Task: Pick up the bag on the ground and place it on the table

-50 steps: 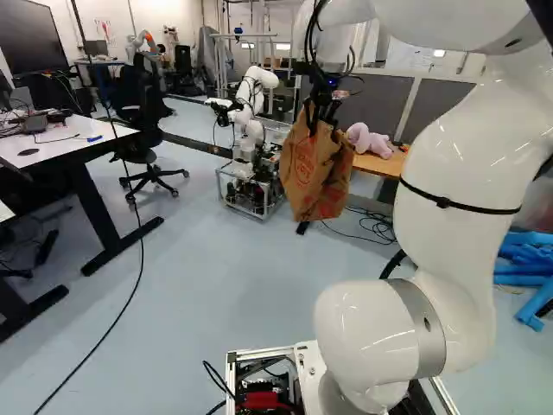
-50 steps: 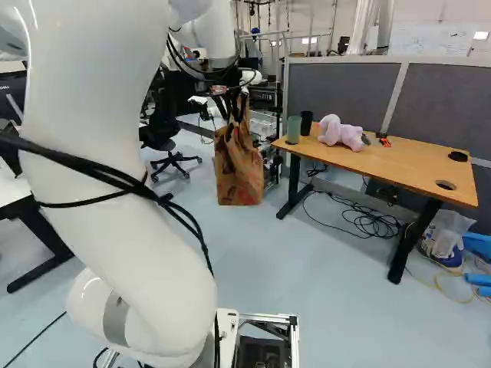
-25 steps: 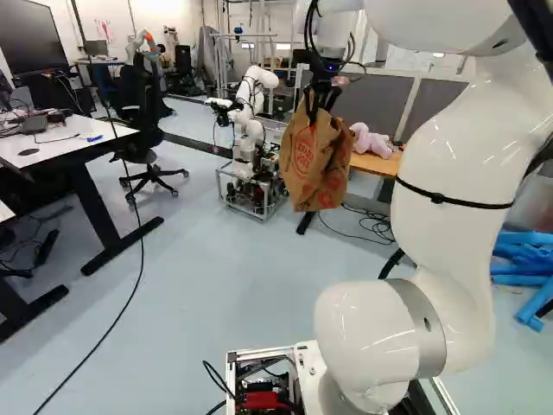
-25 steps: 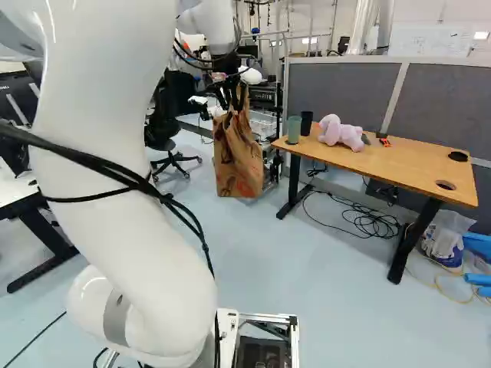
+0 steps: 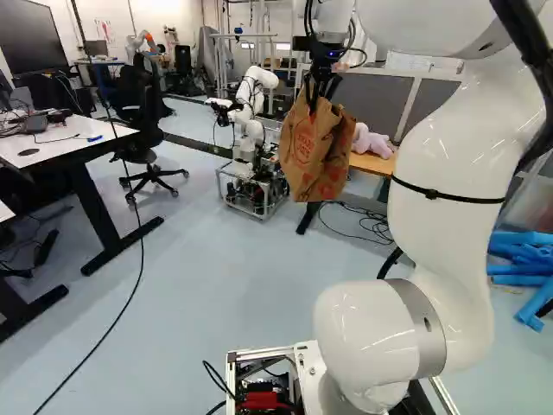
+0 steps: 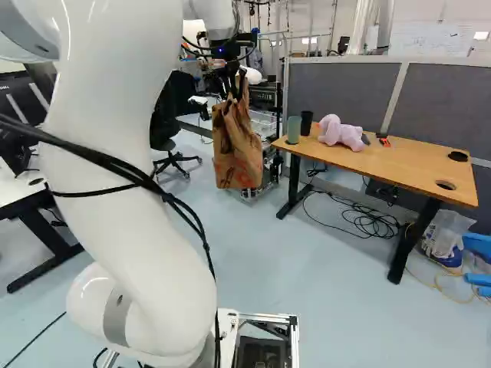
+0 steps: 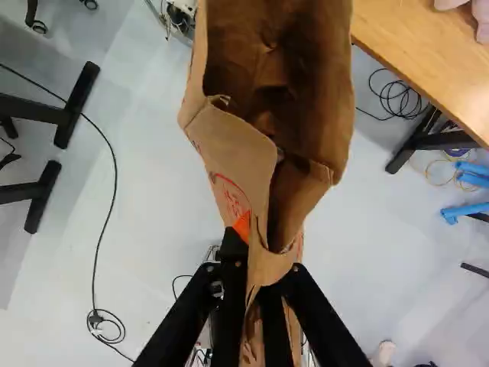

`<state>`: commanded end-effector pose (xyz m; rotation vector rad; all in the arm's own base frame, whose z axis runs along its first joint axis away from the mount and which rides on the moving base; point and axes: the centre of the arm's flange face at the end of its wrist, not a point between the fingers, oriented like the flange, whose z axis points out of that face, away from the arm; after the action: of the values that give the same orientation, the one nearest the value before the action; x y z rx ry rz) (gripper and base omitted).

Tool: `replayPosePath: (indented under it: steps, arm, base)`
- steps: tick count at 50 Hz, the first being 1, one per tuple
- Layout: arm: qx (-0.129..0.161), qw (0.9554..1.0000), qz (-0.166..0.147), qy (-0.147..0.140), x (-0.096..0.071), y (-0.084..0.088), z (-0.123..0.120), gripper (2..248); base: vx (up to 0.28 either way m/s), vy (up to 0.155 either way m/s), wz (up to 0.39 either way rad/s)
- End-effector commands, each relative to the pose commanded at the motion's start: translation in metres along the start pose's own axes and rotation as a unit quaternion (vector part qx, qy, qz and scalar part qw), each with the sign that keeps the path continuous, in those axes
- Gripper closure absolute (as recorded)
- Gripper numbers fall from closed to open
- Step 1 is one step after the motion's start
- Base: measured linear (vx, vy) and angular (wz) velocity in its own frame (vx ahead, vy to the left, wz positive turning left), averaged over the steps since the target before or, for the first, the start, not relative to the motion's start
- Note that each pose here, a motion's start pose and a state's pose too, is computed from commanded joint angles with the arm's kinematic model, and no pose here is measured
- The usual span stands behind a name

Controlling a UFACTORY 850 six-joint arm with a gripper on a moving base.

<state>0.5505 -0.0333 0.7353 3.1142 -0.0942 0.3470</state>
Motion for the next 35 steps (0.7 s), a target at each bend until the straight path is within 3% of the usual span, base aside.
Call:
replayPosePath:
  steps: [35]
  arm:
    - [0.0, 1.0, -0.002, -0.001, 0.008, -0.002, -0.047, 226]
  base:
    - [0.0, 0.0, 0.0]
